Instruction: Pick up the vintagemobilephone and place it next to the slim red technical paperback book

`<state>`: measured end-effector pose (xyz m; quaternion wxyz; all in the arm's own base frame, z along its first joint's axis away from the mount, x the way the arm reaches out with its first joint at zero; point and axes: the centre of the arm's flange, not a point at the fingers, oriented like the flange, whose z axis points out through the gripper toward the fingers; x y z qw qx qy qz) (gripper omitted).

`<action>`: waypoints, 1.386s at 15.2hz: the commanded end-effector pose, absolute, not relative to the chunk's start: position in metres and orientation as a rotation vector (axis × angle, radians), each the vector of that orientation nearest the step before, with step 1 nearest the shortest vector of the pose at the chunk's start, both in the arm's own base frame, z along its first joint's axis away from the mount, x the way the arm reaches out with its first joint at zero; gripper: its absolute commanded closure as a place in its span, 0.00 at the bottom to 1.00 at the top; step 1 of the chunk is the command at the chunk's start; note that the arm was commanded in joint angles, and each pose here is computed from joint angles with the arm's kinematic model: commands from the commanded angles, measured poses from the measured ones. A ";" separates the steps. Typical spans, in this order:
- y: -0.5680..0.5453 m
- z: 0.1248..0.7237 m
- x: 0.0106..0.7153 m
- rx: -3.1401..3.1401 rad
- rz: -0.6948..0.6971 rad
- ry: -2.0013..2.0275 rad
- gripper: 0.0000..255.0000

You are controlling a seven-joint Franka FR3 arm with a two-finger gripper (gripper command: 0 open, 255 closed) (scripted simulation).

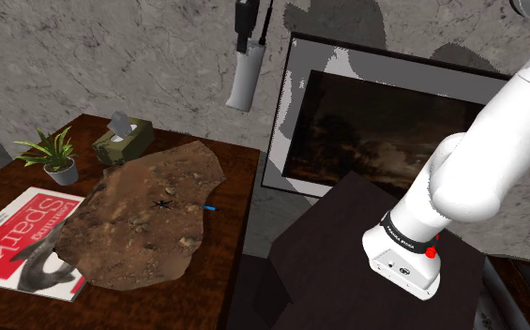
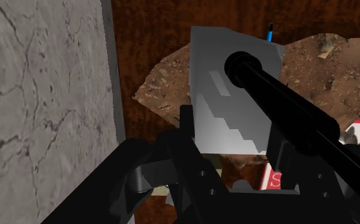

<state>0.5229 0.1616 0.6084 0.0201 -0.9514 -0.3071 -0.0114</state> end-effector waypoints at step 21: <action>0.183 0.697 0.513 -2.951 -0.036 -0.952 1.00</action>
